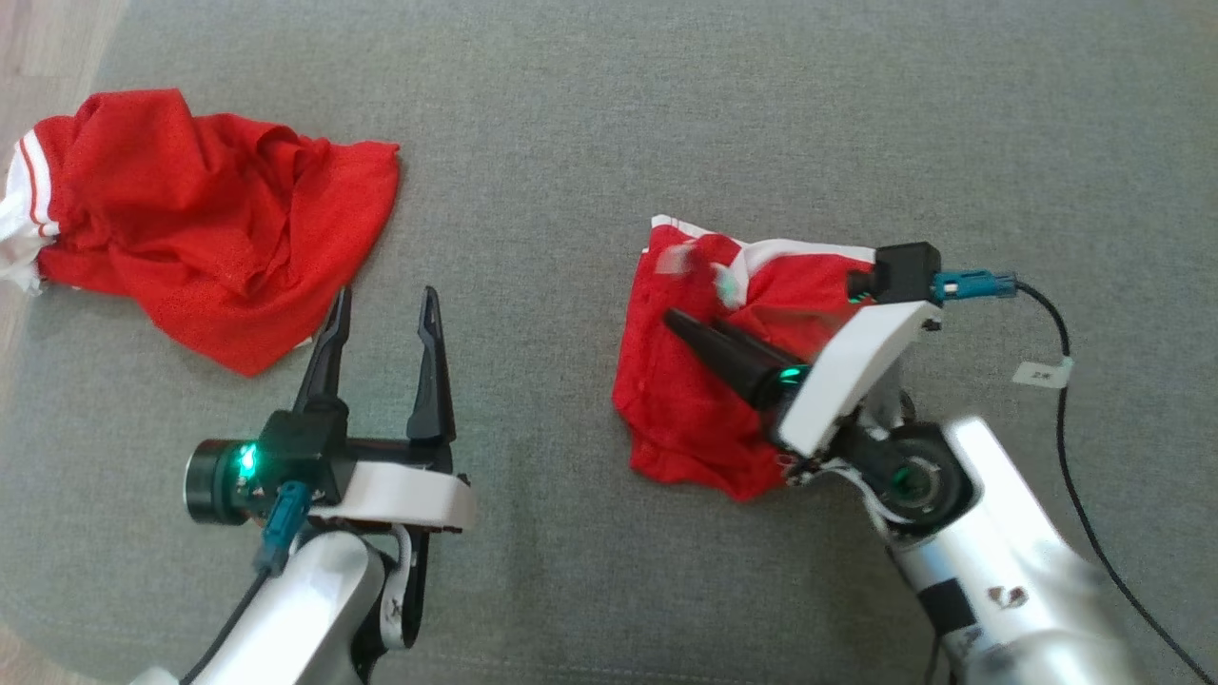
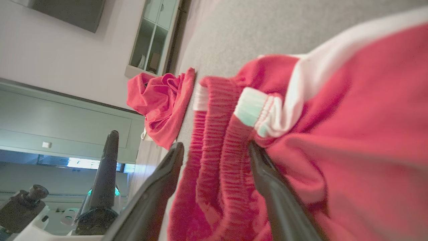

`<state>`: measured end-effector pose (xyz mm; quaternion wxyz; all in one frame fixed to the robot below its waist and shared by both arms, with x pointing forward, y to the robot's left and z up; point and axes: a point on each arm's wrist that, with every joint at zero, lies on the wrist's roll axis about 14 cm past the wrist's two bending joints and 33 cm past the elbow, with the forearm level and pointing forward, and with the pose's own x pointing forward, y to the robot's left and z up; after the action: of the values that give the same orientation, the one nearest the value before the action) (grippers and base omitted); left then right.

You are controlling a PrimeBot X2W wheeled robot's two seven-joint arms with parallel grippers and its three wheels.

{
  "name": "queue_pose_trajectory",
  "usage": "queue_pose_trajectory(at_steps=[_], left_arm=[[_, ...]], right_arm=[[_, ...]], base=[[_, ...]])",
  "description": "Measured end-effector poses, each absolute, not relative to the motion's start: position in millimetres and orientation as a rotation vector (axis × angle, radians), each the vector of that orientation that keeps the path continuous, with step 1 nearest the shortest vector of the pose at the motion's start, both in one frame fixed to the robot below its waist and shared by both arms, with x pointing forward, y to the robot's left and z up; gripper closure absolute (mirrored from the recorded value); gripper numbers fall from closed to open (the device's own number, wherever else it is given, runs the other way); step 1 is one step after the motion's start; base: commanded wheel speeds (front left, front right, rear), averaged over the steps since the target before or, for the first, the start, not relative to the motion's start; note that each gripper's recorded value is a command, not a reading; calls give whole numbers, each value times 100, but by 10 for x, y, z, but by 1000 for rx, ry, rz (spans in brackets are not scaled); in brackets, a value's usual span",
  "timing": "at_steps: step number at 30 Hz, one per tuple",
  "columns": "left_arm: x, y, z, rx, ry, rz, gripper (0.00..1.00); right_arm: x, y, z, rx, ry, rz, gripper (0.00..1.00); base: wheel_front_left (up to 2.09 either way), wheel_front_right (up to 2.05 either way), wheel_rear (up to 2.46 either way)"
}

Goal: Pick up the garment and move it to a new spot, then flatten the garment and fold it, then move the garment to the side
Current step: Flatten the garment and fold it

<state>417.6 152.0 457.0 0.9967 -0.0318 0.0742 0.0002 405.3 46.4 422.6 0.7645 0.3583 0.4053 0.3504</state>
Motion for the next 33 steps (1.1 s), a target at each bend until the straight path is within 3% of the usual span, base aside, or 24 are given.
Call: queue_pose_trajectory(at_steps=[6, 9, 12, 17, 21, 26, 33], left_arm=[[4209, 1503, 4546, -73, 150, -1, 0], [4234, 1481, 4538, -76, 149, -8, 0], [4259, 1444, 4537, -78, 148, -19, 0], [4297, 1371, 4577, -80, 135, -35, 0], [4332, 1349, 4625, -69, 115, -44, 0], [4373, 1381, 4715, -47, 84, -43, 0], [4265, 1404, 4733, -6, 81, -51, 0]], right_arm=[[4109, 567, 4480, 617, 658, 837, 0], [4201, 481, 4655, 450, 443, 860, 0], [4428, 189, 4862, 324, 202, 794, 0], [4736, -515, 5091, 164, -25, 587, 0], [4745, -1120, 5155, 114, -79, 405, 0], [4510, -1673, 5129, 95, -75, 227, 0], [4183, -1819, 5169, 122, -42, 146, 0]], base=[[0, 0, 0], [0, 0, 0], [0, 0, 0], [0, 0, 0], [0, 0, 0], [0, 0, 0], [0, 0, 0]])
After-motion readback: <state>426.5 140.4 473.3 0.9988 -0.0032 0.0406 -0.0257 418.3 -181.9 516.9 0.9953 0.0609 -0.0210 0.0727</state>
